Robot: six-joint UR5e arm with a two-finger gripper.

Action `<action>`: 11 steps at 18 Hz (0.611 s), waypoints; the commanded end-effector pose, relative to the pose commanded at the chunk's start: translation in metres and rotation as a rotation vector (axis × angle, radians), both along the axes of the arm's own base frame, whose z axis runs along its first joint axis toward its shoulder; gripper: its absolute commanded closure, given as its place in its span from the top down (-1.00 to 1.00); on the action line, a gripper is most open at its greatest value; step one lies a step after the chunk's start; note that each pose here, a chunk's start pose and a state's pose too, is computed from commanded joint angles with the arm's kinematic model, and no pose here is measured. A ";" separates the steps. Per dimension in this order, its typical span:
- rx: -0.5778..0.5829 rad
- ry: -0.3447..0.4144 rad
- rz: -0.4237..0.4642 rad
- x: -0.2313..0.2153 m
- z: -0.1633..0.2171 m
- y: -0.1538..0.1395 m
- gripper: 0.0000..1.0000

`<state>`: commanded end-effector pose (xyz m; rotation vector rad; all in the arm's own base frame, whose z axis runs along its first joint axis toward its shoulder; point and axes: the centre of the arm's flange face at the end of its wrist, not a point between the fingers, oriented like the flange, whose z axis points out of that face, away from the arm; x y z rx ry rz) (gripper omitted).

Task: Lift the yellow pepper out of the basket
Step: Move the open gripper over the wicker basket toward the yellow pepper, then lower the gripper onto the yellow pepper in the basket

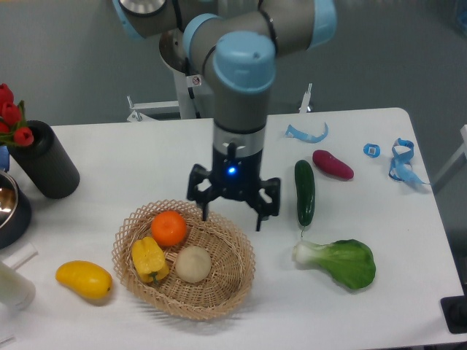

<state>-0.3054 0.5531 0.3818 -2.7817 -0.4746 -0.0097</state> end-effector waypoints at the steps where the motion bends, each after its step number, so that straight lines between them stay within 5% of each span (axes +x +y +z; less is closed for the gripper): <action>1: -0.011 -0.014 0.001 0.005 -0.009 0.004 1.00; 11: -0.101 -0.056 0.050 0.043 -0.069 0.038 1.00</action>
